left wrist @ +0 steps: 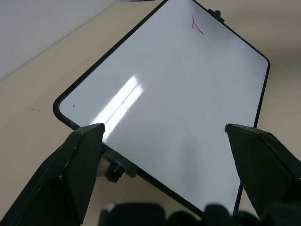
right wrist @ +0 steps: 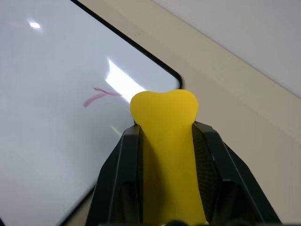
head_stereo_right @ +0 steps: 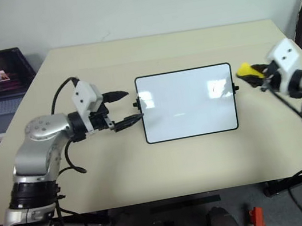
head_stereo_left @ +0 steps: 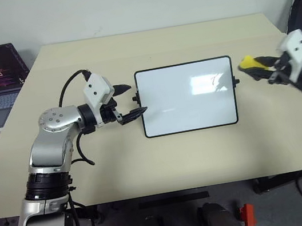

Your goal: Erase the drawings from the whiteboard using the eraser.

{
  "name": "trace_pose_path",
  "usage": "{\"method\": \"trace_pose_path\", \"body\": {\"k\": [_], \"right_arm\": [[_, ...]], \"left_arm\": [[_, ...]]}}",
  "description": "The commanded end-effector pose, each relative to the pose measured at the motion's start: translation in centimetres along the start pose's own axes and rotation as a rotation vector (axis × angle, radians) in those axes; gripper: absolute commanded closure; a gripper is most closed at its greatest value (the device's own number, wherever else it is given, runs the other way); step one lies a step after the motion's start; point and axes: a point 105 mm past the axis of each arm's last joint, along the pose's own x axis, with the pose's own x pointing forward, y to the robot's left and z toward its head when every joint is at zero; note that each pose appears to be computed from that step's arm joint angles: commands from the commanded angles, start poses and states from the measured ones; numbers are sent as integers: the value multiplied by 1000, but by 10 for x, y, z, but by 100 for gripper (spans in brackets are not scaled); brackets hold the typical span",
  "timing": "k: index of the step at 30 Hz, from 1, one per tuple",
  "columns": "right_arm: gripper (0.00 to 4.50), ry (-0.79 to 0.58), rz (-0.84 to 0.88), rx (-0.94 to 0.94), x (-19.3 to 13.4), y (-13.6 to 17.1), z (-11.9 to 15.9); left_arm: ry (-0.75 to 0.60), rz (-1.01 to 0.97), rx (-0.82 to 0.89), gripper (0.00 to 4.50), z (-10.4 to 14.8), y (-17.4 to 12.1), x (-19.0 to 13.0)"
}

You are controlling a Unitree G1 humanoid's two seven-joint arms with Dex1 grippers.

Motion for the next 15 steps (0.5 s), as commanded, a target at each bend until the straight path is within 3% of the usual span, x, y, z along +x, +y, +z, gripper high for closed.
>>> {"method": "trace_pose_path", "body": {"k": [1,8,15], "right_arm": [[340,-62,-109,-40,6,-13,16],[340,-70,-108,-33,19,-6,11],[340,-63,-130,-32,34,-1,6]], "left_arm": [[-23,24,67,0,19,6,1],[-19,3,136,0,44,-3,11],[-20,-9,143,0,45,-7,14]]}}
